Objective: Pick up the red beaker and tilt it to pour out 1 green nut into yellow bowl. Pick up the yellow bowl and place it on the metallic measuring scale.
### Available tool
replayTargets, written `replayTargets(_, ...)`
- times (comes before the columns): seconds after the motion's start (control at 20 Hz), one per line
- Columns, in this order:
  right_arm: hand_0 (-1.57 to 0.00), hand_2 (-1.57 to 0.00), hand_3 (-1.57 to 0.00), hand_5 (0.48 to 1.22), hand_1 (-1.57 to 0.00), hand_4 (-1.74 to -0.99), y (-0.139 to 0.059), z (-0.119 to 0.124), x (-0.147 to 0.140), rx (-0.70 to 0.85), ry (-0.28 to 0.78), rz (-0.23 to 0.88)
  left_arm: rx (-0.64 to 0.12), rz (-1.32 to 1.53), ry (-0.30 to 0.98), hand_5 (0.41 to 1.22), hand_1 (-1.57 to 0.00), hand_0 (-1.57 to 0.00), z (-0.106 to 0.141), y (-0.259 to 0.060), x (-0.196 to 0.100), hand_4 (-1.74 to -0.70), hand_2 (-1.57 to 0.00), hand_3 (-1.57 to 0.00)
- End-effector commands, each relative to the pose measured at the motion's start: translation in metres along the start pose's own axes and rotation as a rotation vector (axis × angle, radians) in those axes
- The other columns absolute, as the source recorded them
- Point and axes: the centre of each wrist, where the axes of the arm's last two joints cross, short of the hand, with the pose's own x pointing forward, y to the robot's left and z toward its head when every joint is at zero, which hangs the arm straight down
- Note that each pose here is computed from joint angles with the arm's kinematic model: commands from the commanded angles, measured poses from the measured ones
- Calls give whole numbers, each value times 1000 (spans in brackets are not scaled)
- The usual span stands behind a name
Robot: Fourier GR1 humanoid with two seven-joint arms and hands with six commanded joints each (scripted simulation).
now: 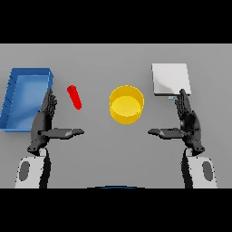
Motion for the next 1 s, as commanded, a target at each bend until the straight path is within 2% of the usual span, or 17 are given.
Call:
replayTargets(0.0,1,1,1,578,1,-1071,-1,0,0,-2,0,0,1,1,-2,660,1,1,1,0,0,-1141,1,1)
replayTargets(0.25,1,1,1,578,1,-1071,-5,-5,0,-7,4,2,2,1,-10,660,1,1,12,4,-2,-1141,1,1)
replayTargets(0.3,1,1,1,578,1,-1071,-7,1,8,1,-87,157,-33,-77,-57,660,1,1,23,5,6,-1141,1,1)
replayTargets(0.35,1,1,1,577,1,-1072,-6,5,9,13,-126,242,-60,-129,-83,660,1,1,32,2,12,-1143,1,1)
replayTargets(0.45,1,1,1,577,1,-1064,-1,13,10,30,-151,333,-86,-181,-70,662,1,1,43,0,20,-1142,1,1)
replayTargets(0.6,1,1,1,592,1,-1103,-1,19,12,47,-150,321,-99,-201,-48,655,1,1,48,-1,29,-1138,1,1)
replayTargets(0.7,1,1,1,607,1,-1131,-1,20,13,60,-160,309,-104,-204,-2,650,1,1,46,-1,24,-1137,1,1)
replayTargets(0.95,1,1,1,627,1,-1197,-2,16,14,89,-152,262,-112,-203,53,645,1,1,13,-2,14,-1158,1,1)
